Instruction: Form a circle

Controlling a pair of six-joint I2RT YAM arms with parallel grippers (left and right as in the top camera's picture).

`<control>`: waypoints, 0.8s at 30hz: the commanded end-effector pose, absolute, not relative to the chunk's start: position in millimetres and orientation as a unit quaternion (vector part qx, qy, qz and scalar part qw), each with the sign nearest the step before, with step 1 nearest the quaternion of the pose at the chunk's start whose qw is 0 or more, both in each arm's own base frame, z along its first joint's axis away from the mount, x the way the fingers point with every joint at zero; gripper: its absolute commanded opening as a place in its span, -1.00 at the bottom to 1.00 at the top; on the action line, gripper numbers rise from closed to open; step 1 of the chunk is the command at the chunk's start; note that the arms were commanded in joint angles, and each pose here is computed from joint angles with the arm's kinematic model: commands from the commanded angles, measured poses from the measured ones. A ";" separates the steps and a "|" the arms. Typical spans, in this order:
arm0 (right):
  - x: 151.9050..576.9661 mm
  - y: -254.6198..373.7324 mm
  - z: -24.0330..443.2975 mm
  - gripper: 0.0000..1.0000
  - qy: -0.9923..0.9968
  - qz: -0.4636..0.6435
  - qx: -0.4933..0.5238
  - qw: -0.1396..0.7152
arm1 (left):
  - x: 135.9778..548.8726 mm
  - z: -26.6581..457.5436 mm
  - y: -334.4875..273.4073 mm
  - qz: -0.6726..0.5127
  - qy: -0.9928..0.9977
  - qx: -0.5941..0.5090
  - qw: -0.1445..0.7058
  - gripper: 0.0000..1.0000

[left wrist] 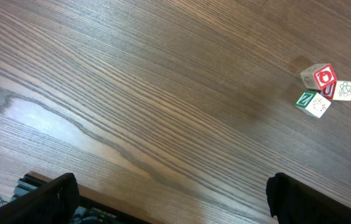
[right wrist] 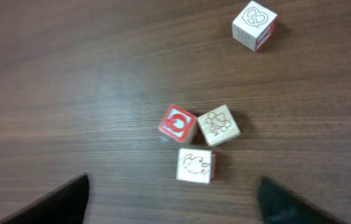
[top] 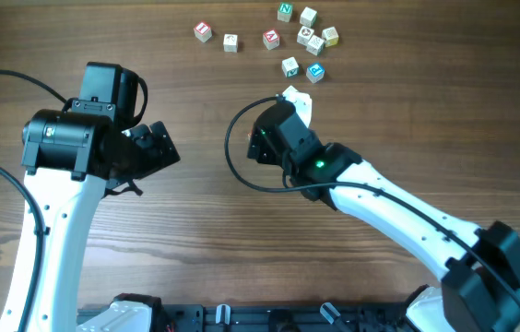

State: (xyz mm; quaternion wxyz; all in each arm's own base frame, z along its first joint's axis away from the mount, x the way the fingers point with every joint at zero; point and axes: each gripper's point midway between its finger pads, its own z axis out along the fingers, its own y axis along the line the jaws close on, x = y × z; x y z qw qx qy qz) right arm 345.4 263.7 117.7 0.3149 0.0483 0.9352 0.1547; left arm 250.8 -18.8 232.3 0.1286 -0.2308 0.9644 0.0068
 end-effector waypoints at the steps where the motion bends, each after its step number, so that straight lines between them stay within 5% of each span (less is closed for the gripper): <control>1: 348.1 258.7 87.3 0.95 0.944 0.119 0.062 0.300 | 250.7 234.8 -15.9 0.012 0.961 -0.240 0.136 1.00; 13: 342.2 271.7 75.8 0.95 0.951 0.136 0.029 0.276 | 250.7 234.8 -15.9 0.012 0.961 -0.240 0.136 1.00; 15: 352.2 282.9 86.8 0.64 0.940 0.149 -0.018 0.308 | 250.7 234.8 -15.9 0.012 0.961 -0.240 0.136 1.00; 18: 364.4 303.8 107.8 -0.18 0.919 0.190 -0.051 0.343 | 250.7 234.8 -15.9 0.012 0.961 -0.240 0.136 1.00; 24: 382.4 319.7 136.8 -0.73 0.893 0.253 -0.017 0.372 | 250.7 234.8 -15.9 0.012 0.961 -0.240 0.136 1.00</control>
